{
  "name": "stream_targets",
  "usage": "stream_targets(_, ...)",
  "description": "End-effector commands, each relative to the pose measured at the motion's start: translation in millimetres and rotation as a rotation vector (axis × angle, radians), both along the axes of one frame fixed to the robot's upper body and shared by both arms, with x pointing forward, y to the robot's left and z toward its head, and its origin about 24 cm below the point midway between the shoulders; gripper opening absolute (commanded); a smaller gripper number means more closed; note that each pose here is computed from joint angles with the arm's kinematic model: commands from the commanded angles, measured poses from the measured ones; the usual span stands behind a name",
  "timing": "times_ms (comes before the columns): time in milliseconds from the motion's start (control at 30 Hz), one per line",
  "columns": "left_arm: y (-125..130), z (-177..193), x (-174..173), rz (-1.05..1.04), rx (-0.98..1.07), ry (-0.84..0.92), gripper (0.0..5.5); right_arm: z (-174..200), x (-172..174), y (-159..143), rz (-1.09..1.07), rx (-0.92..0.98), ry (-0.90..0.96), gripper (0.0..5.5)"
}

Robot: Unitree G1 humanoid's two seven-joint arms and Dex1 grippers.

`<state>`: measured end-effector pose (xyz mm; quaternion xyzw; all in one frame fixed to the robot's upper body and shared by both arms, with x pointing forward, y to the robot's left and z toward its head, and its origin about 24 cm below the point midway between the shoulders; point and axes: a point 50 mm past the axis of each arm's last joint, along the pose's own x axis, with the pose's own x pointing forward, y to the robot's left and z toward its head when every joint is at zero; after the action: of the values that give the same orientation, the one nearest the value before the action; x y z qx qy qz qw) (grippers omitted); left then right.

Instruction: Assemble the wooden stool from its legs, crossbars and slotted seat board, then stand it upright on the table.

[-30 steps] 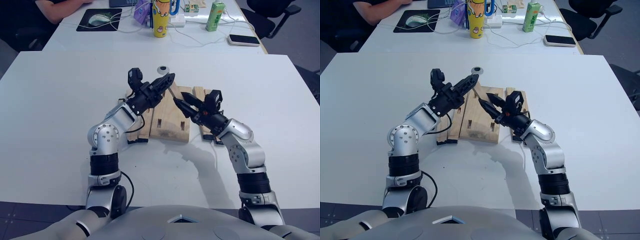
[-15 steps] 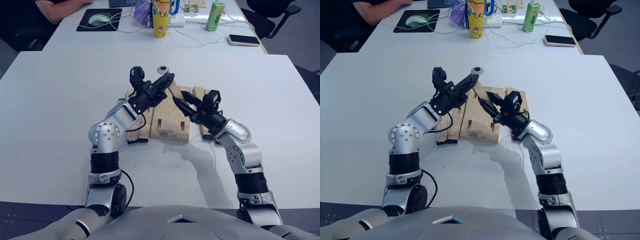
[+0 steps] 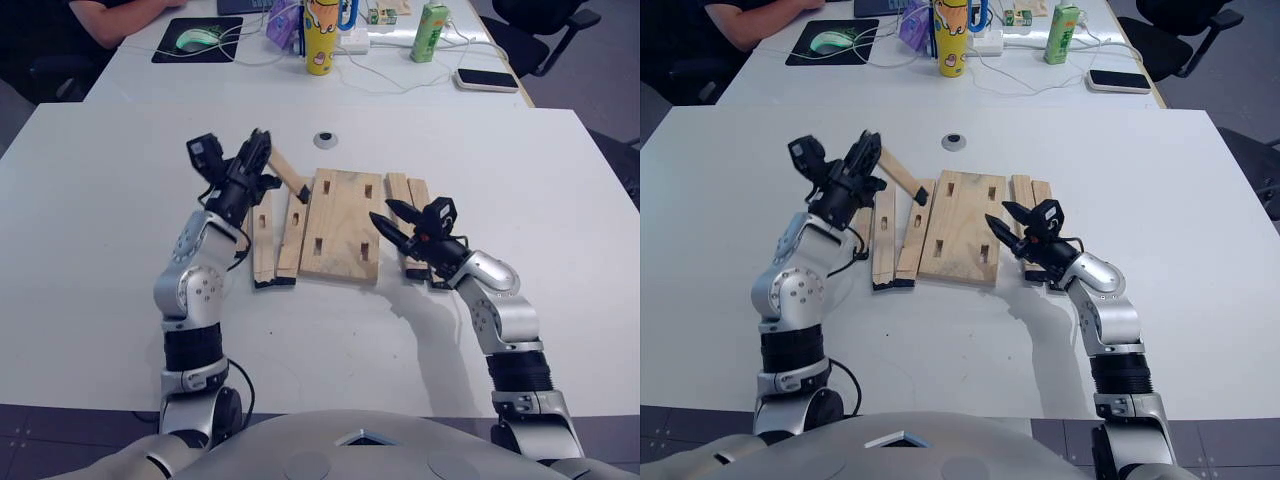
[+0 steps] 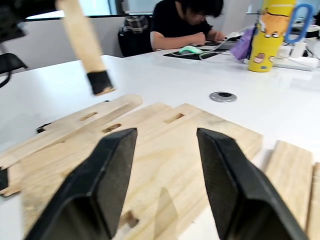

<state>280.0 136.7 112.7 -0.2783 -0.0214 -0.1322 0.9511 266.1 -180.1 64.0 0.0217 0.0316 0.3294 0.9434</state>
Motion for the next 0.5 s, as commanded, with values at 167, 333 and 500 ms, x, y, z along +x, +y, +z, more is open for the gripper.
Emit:
stream_targets(167, -4.9, -21.3, 1.2, 0.033, 0.010, 0.049, 0.44, 4.4, 5.9, 7.3, 0.003, 0.046, -0.014, 2.21)
stream_targets(333, -7.2, -35.1, 3.3, 0.036, -0.015, 0.094, 0.44, 5.1, 7.5, 11.9, 0.023, 0.050, -0.014, 2.21)
stream_targets(500, -9.4, -41.1, 7.0, 0.045, -0.018, 0.108, 0.44, 4.5, 7.7, 16.7, 0.031, 0.055, -0.015, 2.21)
